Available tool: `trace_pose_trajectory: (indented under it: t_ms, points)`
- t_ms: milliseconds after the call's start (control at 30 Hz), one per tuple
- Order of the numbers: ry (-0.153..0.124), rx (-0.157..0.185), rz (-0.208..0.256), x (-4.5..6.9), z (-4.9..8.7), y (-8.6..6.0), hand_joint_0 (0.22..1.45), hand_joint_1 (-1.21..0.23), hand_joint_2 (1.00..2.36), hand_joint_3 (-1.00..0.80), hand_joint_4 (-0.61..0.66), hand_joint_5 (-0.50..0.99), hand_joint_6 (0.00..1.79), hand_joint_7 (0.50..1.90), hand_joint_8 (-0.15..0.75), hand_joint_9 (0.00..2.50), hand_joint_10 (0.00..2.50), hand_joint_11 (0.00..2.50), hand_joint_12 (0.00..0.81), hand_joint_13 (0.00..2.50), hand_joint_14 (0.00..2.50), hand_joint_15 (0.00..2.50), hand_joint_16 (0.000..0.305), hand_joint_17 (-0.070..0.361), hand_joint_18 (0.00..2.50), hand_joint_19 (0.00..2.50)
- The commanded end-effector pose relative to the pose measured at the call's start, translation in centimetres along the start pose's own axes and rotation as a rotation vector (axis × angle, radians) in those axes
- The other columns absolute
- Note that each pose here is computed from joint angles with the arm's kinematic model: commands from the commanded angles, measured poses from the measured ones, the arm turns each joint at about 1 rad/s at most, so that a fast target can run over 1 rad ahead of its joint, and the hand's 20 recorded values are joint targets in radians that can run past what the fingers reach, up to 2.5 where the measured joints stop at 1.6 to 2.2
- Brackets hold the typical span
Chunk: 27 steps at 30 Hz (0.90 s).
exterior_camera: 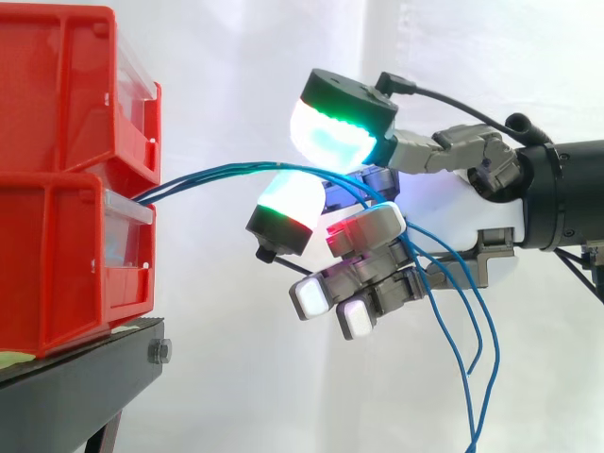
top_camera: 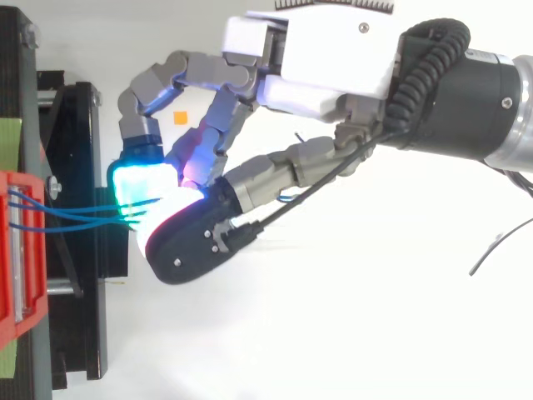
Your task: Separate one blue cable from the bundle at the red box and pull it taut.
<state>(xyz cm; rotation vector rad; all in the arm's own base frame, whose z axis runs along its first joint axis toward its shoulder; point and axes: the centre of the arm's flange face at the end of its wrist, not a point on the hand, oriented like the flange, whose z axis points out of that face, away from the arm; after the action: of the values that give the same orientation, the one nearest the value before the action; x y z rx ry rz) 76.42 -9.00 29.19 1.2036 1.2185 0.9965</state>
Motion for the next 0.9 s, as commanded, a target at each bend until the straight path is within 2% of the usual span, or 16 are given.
trace_pose_trajectory:
  t_ms: [0, 67, 133, 267, 300, 500, 600, 733, 867]
  points:
    - [-0.001, 0.000, 0.000, -0.11, -0.02, 0.03, 0.65, -0.84, 1.01, -0.44, 0.06, -0.17, 0.81, 1.11, 0.298, 1.23, 0.02, 1.35, 0.382, 0.85, 0.02, 0.62, 0.046, 0.103, 0.83, 0.75]
    - [0.000, 0.000, 0.000, 0.02, 0.03, 0.00, 0.71, -0.86, 1.01, -0.38, 0.01, -0.20, 0.85, 1.07, 0.293, 1.20, 0.02, 1.33, 0.382, 0.86, 0.02, 0.60, 0.045, 0.101, 0.84, 0.72]
    - [0.000, 0.000, 0.000, 0.02, 0.03, 0.00, 0.76, -0.89, 1.01, -0.35, 0.01, -0.21, 0.86, 1.03, 0.290, 1.15, 0.02, 1.31, 0.377, 0.85, 0.02, 0.60, 0.044, 0.100, 0.82, 0.71]
    - [0.000, 0.000, 0.000, 0.01, -0.02, 0.04, 0.81, -0.92, 1.00, -0.44, 0.07, -0.22, 0.87, 1.01, 0.284, 1.08, 0.02, 1.29, 0.378, 0.83, 0.02, 0.60, 0.044, 0.098, 0.80, 0.69]
    - [0.001, 0.003, -0.001, 0.03, -0.01, -0.09, 0.81, -0.94, 1.00, -0.50, 0.06, -0.22, 0.87, 1.01, 0.280, 1.05, 0.02, 1.30, 0.374, 0.79, 0.02, 0.58, 0.045, 0.100, 0.80, 0.67]
    - [0.002, -0.001, 0.000, 0.02, -0.02, 0.04, 0.62, -1.04, 1.00, -0.50, 0.09, -0.24, 0.87, 1.02, 0.280, 0.91, 0.02, 1.28, 0.392, 0.57, 0.02, 0.50, 0.049, 0.110, 0.67, 0.62]
    - [0.002, -0.001, 0.000, 0.02, -0.02, 0.04, 0.52, -0.97, 1.00, -0.50, 0.12, -0.23, 0.87, 0.98, 0.307, 0.92, 0.02, 1.27, 0.405, 0.55, 0.02, 0.47, 0.052, 0.116, 0.68, 0.62]
    - [0.002, 0.002, -0.001, 0.04, -0.01, -0.09, 0.53, -0.73, 1.00, -0.50, 0.10, -0.20, 0.83, 0.97, 0.313, 1.03, 0.02, 1.26, 0.399, 0.60, 0.02, 0.47, 0.050, 0.113, 0.71, 0.66]
    - [0.002, -0.001, 0.000, 0.02, -0.01, 0.10, 0.56, -0.63, 1.00, -0.50, 0.08, -0.18, 0.81, 1.00, 0.307, 1.08, 0.02, 1.26, 0.391, 0.63, 0.02, 0.48, 0.047, 0.107, 0.74, 0.68]
